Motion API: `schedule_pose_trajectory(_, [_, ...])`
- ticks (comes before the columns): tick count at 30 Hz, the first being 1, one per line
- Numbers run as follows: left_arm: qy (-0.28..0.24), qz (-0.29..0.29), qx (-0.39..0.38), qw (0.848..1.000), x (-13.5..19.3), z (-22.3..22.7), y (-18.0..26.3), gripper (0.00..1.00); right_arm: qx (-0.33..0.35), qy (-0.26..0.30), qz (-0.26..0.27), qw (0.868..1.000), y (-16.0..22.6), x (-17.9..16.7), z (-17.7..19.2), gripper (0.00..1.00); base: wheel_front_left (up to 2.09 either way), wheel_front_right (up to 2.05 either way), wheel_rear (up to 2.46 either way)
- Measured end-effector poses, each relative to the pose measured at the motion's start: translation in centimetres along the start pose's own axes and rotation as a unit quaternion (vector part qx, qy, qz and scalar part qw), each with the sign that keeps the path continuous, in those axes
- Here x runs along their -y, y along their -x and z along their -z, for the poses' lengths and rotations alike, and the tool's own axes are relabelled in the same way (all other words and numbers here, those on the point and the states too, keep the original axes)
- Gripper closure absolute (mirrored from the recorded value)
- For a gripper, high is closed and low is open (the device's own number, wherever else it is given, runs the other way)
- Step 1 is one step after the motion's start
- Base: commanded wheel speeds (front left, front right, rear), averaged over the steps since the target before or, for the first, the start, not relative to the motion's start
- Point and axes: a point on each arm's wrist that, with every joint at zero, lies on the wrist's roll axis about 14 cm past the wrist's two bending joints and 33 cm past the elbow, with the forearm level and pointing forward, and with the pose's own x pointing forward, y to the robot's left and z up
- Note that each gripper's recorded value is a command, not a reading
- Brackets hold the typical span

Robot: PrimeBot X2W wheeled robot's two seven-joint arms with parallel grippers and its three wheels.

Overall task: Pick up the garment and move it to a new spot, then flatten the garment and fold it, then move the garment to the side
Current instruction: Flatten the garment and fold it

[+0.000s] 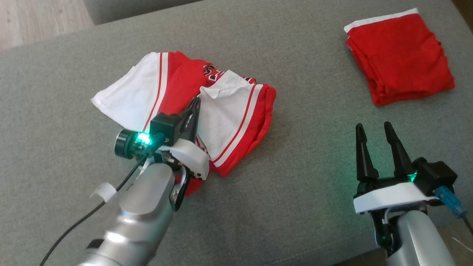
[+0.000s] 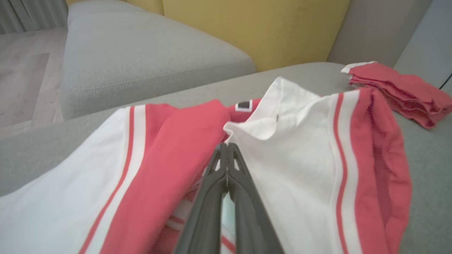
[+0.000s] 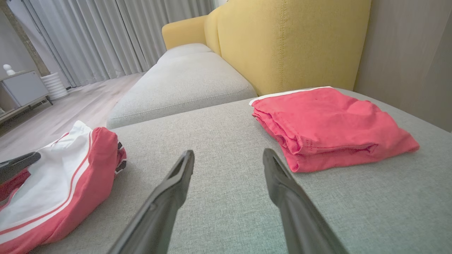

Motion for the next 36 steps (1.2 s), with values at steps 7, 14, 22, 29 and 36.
schedule_pose_trajectory(7, [-0.017,0.019,0.112,0.993,0.8,-8.2,-0.2,1.0,0.017,-0.009,-0.008,1.0,0.4,-0.5,-1.0,0.0,0.0,0.0,0.0])
schedule_pose_trajectory(14, [-0.062,-0.024,0.254,0.965,-3.4,-20.1,2.0,1.0,0.033,-0.016,-0.014,0.999,0.7,-0.9,-2.0,0.0,0.0,0.0,0.0])
schedule_pose_trajectory(22, [-0.093,-0.198,0.272,0.937,-17.0,-24.1,8.8,1.0,0.031,-0.019,-0.042,0.998,0.0,-2.8,-1.9,0.0,0.0,0.0,0.0])
schedule_pose_trajectory(29, [-0.109,-0.289,0.255,0.916,-24.2,-22.4,15.1,1.0,0.025,-0.02,-0.068,0.997,-0.8,-4.6,-1.5,0.0,0.0,0.0,0.0])
schedule_pose_trajectory(36, [-0.125,-0.326,0.158,0.924,-26.0,-13.9,19.4,1.0,0.017,-0.014,-0.105,0.994,-1.5,-7.1,-0.9,0.0,0.0,0.0,0.0])
